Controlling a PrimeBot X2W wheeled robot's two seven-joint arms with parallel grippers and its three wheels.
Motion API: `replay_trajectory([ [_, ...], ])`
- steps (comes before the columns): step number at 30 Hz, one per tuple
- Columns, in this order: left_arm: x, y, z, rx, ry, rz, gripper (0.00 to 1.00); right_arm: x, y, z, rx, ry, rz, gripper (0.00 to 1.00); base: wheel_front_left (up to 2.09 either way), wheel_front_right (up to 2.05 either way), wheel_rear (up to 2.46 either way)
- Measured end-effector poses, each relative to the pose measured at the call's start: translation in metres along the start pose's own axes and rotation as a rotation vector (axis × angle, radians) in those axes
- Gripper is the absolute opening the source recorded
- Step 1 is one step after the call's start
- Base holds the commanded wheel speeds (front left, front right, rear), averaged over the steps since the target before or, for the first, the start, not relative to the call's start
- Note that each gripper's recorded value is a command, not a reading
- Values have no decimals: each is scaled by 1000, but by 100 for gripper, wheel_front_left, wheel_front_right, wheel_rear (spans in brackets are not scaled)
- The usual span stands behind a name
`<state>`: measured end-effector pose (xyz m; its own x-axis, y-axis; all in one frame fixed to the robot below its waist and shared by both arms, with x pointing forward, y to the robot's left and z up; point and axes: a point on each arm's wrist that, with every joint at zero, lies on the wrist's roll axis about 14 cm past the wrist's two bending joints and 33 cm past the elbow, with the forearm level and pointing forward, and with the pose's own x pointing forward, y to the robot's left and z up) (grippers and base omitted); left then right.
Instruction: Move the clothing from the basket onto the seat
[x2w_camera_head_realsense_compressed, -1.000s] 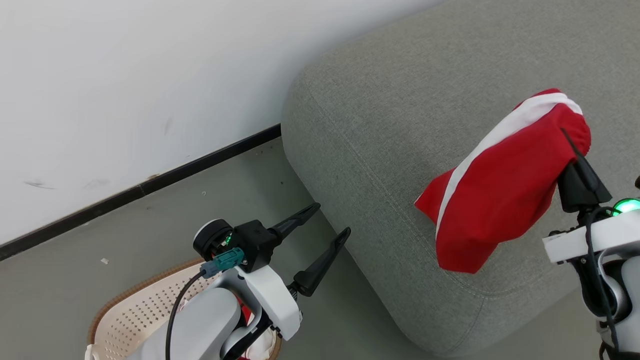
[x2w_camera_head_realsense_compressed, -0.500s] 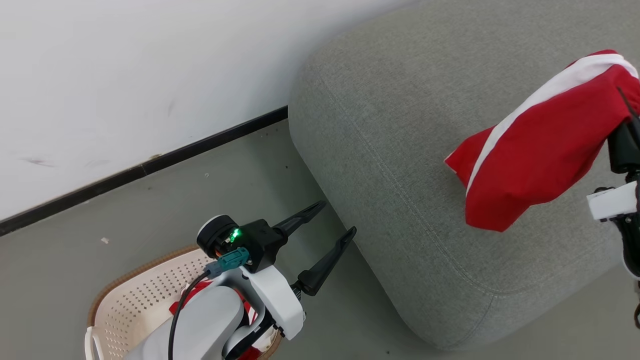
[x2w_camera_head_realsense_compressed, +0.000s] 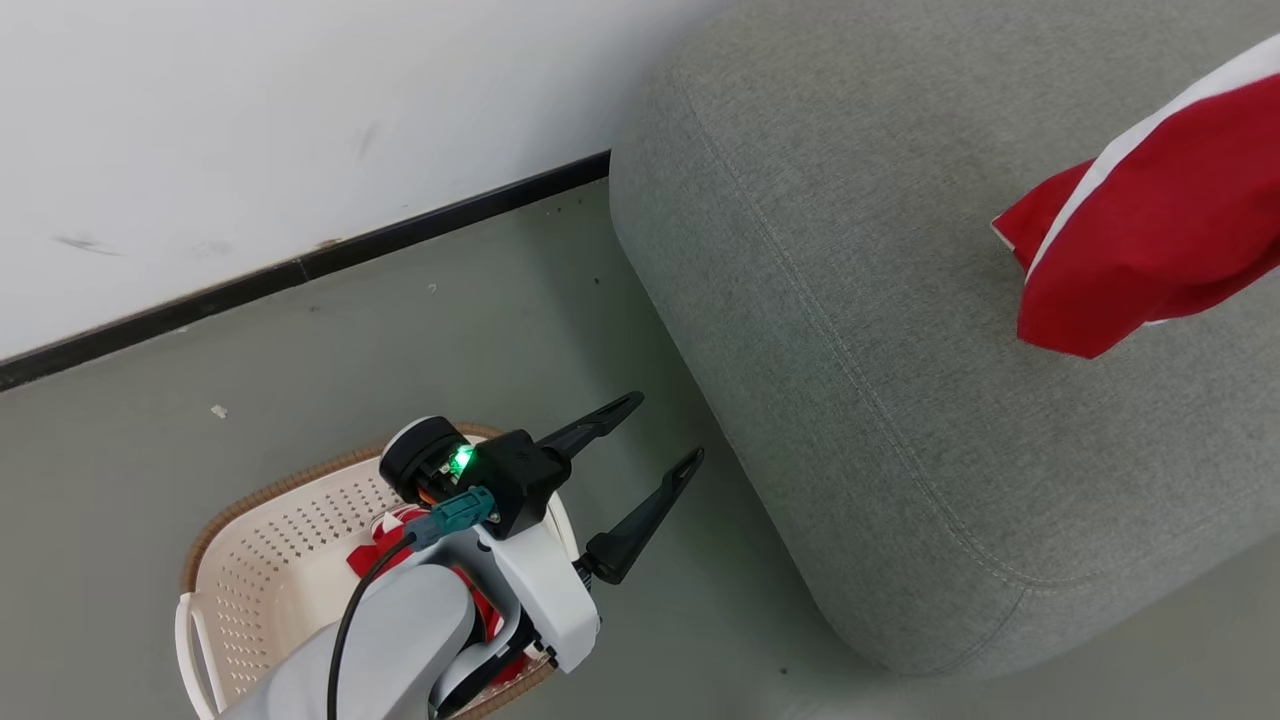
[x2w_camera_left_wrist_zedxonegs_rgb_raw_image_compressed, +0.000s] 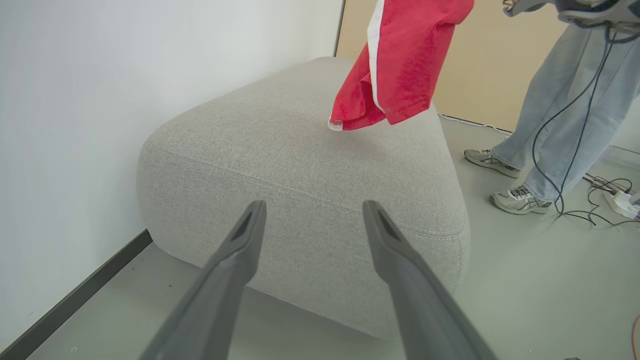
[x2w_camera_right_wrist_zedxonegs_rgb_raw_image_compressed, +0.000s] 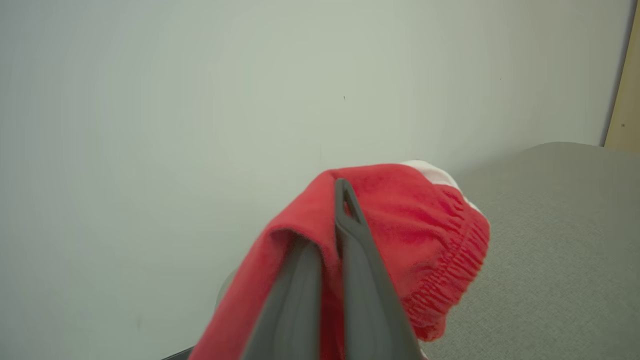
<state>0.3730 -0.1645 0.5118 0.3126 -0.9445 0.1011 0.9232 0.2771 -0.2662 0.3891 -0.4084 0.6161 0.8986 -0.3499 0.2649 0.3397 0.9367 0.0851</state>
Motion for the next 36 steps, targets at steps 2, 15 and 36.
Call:
replay_trajectory([
  [2, -2, 5, -3, -4, 7, 8, 100, 9, -2, 0, 59, -13, -24, 0, 0, 0, 0],
  [15, -12, 39, -12, -7, 17, 61, 100, 74, -4, 5, 8, -35, -25, 0, 0, 0, 0],
  [36, -28, 91, -32, -44, 33, 148, 100, 104, 9, -115, -71, 231, -19, 0, 0, 0, 0],
])
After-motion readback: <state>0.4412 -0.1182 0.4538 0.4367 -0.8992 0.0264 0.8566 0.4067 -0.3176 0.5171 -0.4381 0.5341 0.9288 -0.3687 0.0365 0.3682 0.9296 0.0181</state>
